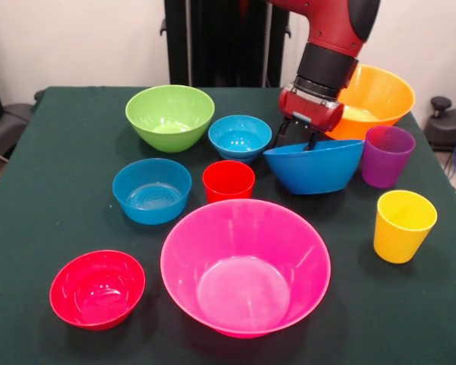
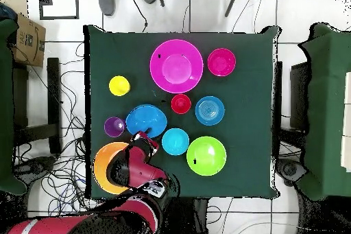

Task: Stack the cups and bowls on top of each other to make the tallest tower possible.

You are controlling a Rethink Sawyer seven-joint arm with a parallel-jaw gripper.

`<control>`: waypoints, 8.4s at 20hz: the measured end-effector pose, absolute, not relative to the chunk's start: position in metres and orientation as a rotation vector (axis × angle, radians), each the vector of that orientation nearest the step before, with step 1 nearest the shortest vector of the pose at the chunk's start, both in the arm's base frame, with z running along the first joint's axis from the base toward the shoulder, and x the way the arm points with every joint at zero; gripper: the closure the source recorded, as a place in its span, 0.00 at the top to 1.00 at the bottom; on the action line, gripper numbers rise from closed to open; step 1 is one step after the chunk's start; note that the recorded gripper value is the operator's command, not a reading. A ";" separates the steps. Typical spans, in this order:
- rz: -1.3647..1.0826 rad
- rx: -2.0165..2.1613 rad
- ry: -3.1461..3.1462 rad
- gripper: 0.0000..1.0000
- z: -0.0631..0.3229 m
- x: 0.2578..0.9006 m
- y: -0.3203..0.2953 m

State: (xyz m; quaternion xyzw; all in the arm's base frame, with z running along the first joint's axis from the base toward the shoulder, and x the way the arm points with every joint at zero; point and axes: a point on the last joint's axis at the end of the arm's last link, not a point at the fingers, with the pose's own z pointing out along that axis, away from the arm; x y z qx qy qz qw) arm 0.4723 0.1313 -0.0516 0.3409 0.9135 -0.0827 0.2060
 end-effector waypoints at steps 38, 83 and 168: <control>-0.165 0.950 2.512 1.00 -0.035 0.512 0.141; -0.029 0.984 2.464 0.00 0.003 0.557 0.130; 0.209 0.974 2.865 0.00 0.102 0.501 -0.022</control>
